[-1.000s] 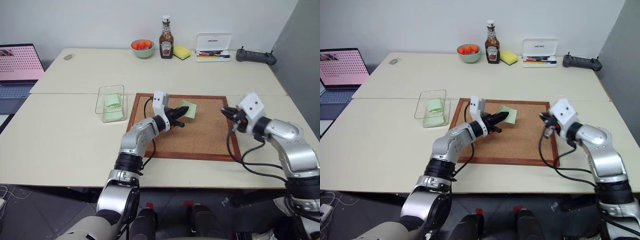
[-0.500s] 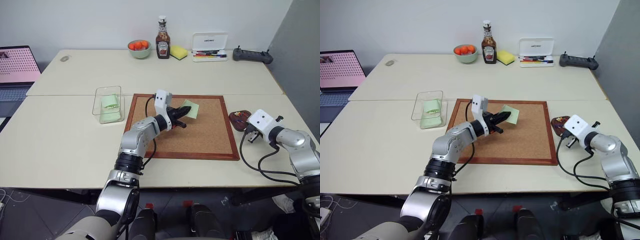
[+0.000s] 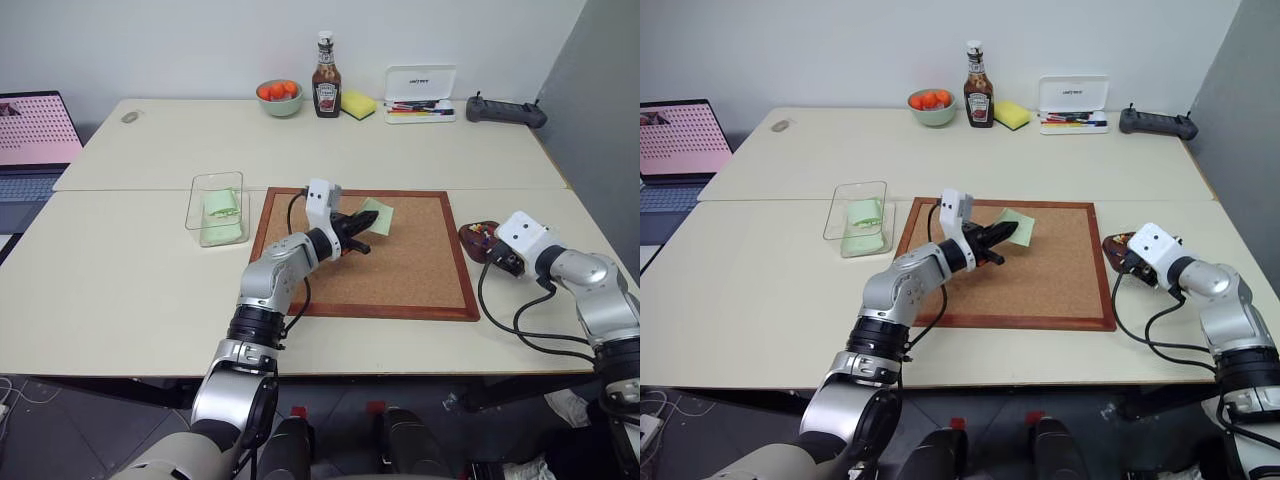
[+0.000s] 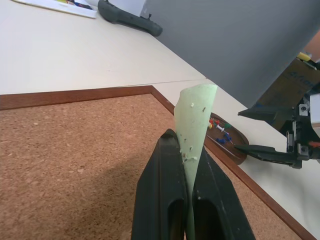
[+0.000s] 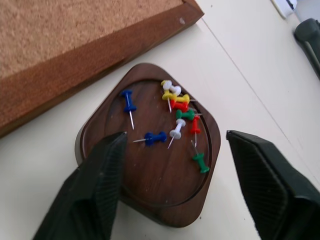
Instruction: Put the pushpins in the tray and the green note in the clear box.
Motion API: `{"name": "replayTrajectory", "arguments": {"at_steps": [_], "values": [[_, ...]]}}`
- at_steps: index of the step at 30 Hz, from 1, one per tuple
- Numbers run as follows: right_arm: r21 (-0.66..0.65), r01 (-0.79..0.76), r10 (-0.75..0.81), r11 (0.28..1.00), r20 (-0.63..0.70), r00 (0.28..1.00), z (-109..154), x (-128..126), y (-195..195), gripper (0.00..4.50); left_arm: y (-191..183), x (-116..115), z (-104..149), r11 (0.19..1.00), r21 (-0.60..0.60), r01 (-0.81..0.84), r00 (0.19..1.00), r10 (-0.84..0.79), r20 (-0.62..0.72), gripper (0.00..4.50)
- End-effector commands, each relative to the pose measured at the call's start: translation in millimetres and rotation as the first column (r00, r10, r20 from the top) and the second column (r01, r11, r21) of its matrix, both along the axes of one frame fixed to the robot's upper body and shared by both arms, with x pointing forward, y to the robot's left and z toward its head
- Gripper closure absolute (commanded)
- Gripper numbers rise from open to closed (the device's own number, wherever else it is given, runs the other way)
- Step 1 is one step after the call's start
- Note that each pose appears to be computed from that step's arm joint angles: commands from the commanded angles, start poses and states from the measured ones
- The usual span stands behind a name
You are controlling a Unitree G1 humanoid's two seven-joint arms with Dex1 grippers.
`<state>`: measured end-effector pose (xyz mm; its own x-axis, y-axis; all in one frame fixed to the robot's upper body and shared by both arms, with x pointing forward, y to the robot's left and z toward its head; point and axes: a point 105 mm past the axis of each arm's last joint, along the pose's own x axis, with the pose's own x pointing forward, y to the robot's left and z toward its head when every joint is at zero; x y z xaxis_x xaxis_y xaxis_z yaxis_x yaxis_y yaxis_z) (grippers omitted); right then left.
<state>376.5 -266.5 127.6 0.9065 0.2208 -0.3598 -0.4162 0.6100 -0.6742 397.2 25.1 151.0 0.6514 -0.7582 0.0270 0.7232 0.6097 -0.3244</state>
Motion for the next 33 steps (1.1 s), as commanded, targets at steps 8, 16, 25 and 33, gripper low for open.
{"name": "replayTrajectory", "arguments": {"at_steps": [8,16,25,33], "values": [[0.274,-0.457,0.396,0.846,0.25,0.883,97,-22,96,0.22,81,14,74,0.958,0.063,-0.279,0.938,0.258,0.231,4.5],[0.418,-0.653,0.647,0.631,0.181,0.741,97,-33,177,0.22,176,20,76,0.777,0.238,-0.583,0.803,0.505,0.317,4.5],[0.435,-0.677,0.691,0.594,0.156,0.706,91,-35,200,0.22,218,23,53,0.599,0.38,-0.705,0.709,0.589,0.388,4.5],[0.446,-0.668,0.688,0.596,0.144,0.711,86,-39,203,0.2,229,28,27,0.517,0.422,-0.745,0.662,0.653,0.368,4.32]]}}
